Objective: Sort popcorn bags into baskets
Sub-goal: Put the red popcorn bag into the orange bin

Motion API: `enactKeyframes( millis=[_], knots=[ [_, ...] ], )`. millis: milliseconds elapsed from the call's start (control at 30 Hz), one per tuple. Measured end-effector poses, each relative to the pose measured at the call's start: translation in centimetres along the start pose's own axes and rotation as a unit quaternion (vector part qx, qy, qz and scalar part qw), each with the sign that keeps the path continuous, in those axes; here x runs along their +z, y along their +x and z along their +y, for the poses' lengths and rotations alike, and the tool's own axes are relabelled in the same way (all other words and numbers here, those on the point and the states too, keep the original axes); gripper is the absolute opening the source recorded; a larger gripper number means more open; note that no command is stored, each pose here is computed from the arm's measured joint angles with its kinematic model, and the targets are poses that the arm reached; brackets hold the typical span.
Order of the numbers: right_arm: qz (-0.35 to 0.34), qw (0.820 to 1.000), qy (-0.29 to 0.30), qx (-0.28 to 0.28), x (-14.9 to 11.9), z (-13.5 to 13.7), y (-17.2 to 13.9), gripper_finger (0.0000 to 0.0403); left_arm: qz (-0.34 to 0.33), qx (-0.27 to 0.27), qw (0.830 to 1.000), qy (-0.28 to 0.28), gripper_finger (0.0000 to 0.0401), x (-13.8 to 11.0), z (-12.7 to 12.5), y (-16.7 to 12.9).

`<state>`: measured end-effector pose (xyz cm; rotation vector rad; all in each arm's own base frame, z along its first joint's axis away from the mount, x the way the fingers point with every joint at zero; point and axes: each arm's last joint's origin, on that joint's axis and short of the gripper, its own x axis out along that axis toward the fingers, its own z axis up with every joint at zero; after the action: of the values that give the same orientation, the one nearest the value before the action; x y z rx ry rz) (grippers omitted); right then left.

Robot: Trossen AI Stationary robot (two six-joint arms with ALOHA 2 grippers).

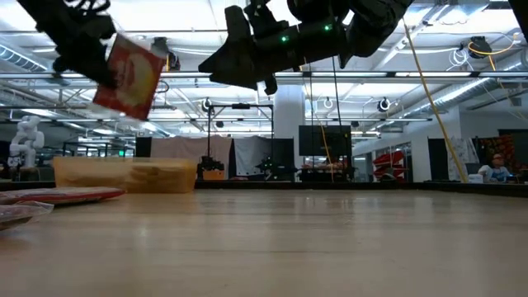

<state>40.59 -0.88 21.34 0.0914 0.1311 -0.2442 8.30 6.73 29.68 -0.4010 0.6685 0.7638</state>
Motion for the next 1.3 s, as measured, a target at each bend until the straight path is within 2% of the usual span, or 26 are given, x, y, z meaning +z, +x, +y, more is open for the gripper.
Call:
enactKeyframes(
  millis=[100, 267, 400, 633, 833, 1033, 1167, 1300],
  knots=[
    [0.009, 1.0, -0.005, -0.001, -0.2, 0.0, 0.0, 0.0167, 0.028, 0.017, 0.999, -0.014, 0.0024, -0.6, 0.3, 0.6],
    [0.016, 1.0, -0.012, -0.001, -0.3, 0.0, 0.0, 0.0167, 0.038, -0.007, 0.999, -0.011, 0.0025, -0.8, 0.2, 0.7],
    [0.023, 1.0, -0.013, -0.002, -0.5, 0.0, 0.0, 0.0167, 0.071, 0.041, 0.996, -0.036, 0.0025, -1.5, 0.8, 0.6],
    [0.035, 0.999, -0.008, -0.003, -0.7, -0.1, 0.0, 0.0167, 0.067, 0.036, 0.996, -0.043, 0.0026, -1.7, 0.8, 1.2],
    [0.024, 1.0, 0.017, 0.003, -0.4, -0.8, 0.2, 0.0175, 0.037, -0.099, 0.994, 0.021, 0.0026, -1.4, -0.2, 1.4],
    [-0.039, 0.997, 0.043, 0.041, 1.4, -4.0, 1.0, 0.0239, 0.034, -0.184, 0.979, 0.079, 0.0026, -1.6, -0.8, 0.9],
    [-0.063, 0.994, 0.038, 0.086, 3.0, -4.2, 2.9, 0.0272, 0.033, -0.212, 0.972, 0.091, 0.0026, -1.7, -1.2, 0.8],
    [-0.059, 0.991, 0.036, 0.112, 3.0, -3.7, 5.4, 0.0278, 0.036, -0.233, 0.966, 0.109, 0.0026, -1.8, -1.6, 0.8]
  ],
)
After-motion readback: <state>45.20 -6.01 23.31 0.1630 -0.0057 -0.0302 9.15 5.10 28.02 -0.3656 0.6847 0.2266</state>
